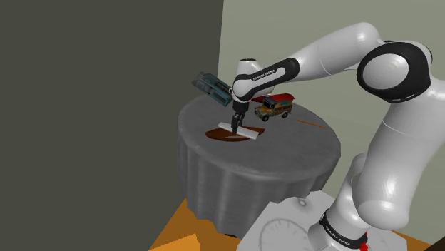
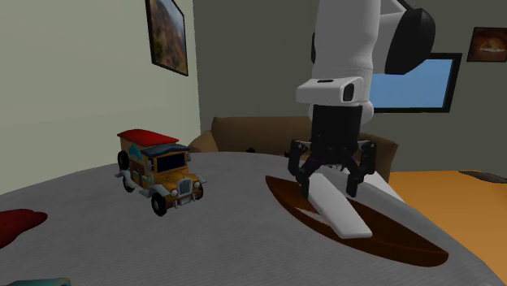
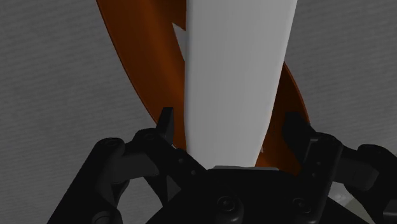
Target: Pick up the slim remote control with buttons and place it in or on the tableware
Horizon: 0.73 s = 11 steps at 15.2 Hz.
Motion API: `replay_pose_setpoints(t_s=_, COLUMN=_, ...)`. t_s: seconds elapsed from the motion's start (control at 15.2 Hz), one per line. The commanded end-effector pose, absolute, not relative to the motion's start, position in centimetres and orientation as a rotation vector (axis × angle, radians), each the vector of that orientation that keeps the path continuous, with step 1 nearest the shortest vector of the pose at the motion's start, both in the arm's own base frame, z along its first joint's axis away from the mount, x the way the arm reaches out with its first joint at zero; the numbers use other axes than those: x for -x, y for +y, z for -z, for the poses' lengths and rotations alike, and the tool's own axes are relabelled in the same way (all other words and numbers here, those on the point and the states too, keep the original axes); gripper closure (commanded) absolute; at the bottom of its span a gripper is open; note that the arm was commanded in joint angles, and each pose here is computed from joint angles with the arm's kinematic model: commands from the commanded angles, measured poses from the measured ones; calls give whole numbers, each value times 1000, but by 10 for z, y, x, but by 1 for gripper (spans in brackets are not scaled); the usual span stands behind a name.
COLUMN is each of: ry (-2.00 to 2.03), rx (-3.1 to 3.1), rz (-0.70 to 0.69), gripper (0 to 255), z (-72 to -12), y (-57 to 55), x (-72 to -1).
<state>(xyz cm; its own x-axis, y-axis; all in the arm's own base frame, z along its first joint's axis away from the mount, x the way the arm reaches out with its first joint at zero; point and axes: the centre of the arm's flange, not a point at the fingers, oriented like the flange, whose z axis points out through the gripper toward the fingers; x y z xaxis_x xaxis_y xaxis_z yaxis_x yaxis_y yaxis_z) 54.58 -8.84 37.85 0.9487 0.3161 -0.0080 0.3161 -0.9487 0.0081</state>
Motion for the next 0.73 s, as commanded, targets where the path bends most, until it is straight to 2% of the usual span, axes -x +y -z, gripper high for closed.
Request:
replay_pose_setpoints(t_s=0.0, ry=502, rx=-3092, rz=10, gripper=0, z=-378, y=-88, x=-546)
replay_pose_setpoints(t_s=0.2, ry=502, rx=-3092, rz=10, gripper=0, z=-378, y=-88, x=-546)
replay_pose_setpoints(t_s=0.46, ry=502, rx=-3092, rz=10, gripper=0, z=-428, y=-88, x=-546)
replay_pose_setpoints(t_s=0.66, ry=502, rx=-3092, rz=10, gripper=0, z=-428, y=-88, x=-546)
